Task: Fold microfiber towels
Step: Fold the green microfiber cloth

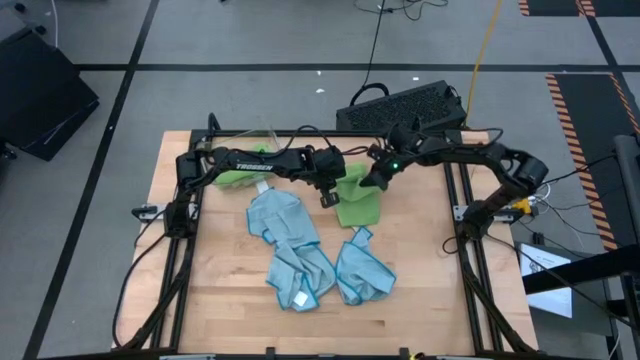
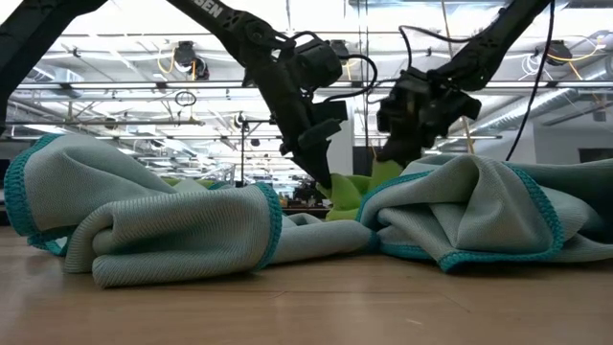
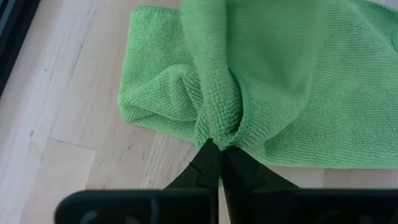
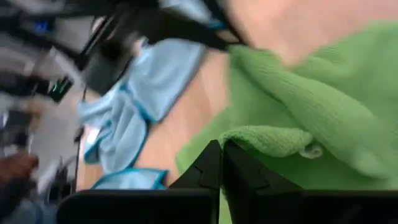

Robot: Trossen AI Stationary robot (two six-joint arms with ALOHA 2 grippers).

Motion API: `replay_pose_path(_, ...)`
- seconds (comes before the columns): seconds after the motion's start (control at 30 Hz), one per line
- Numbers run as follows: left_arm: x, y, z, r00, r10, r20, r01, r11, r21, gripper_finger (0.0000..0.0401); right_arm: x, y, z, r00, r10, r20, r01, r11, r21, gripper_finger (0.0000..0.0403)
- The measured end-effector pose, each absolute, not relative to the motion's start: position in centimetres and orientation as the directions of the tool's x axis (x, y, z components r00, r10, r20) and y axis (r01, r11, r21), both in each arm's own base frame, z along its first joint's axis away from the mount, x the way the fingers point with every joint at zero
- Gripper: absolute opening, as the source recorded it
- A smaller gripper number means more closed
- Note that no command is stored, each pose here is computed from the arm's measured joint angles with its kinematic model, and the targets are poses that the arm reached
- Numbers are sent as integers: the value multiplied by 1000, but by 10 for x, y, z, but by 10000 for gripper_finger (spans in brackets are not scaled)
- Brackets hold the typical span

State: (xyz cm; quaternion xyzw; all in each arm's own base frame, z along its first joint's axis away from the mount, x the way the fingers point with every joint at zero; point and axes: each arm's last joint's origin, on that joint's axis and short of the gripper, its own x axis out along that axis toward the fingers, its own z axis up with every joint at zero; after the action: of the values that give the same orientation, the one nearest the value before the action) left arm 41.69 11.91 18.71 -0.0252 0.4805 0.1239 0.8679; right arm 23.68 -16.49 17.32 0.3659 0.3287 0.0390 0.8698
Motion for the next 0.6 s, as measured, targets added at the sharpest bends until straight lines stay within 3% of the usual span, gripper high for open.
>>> replay_pose_path(0.23,416,121,187,510,183,-841,-235,970,69,20,243,-156,176,770,267,-580,35,889,456,1)
replay_pose_path(0.4,416,121,187,520,149,-841,-209,977,43,6,239,-164,173,731,99,-675,164,935,315,1)
replay_pose_path(0.6,416,121,187,523,137,-841,-184,982,45,18,235,-169,172,724,64,-686,171,948,268,8)
